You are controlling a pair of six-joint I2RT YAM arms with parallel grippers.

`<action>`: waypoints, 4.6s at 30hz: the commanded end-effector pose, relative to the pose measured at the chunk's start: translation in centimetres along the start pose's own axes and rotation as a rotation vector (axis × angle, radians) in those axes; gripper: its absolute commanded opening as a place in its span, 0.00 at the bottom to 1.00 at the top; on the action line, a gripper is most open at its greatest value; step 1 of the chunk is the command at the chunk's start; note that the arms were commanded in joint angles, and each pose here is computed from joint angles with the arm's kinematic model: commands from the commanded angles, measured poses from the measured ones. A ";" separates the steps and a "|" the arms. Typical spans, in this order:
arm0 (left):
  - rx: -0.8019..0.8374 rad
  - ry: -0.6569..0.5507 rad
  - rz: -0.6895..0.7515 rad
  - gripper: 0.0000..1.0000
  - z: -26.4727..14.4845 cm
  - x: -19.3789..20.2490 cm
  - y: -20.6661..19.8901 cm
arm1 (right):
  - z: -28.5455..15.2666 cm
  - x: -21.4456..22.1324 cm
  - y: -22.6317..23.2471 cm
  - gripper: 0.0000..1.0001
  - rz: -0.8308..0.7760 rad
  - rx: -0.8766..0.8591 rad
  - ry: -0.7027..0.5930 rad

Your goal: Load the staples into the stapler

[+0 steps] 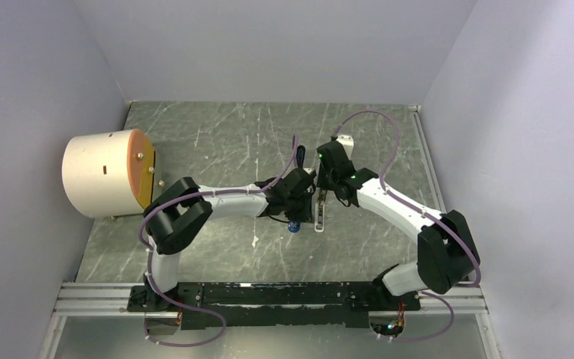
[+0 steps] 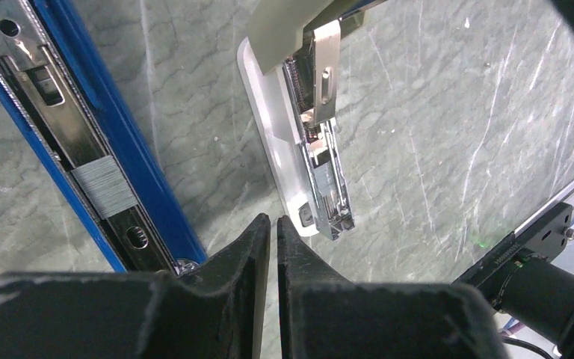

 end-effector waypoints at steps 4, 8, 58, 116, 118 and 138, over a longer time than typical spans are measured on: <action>-0.002 -0.001 -0.009 0.17 0.4 0.4 -0.2 | -0.3 0.4 0.0 0.28 0.026 -0.024 0.008; 0.002 0.014 -0.025 0.19 0.9 0.9 0.2 | -0.5 0.7 -0.1 0.29 0.041 -0.011 0.038; 0.104 -0.073 -0.033 0.31 -2.7 -0.7 -2.2 | -3.5 3.1 -1.2 0.29 0.121 -0.070 0.033; 0.048 0.085 -0.054 0.23 0.2 3.4 1.1 | -7.5 4.0 0.0 0.22 0.195 -0.057 -0.250; 0.030 0.088 -0.049 0.21 0.4 3.6 1.5 | -7.5 4.4 0.1 0.22 0.194 -0.062 -0.236; -0.004 0.087 -0.043 0.17 0.9 3.9 2.4 | -7.2 10.5 2.2 0.21 0.179 -0.117 0.102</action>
Point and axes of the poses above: each gripper's point midway between its finger pads, its own z axis out along the fingers, its own y axis along the line the jaws close on, x = y × z, the point moved 7 cm from there along -z, back along the fingers, and after that the axes turned 8 degrees about -z, right-handed, at the moved point
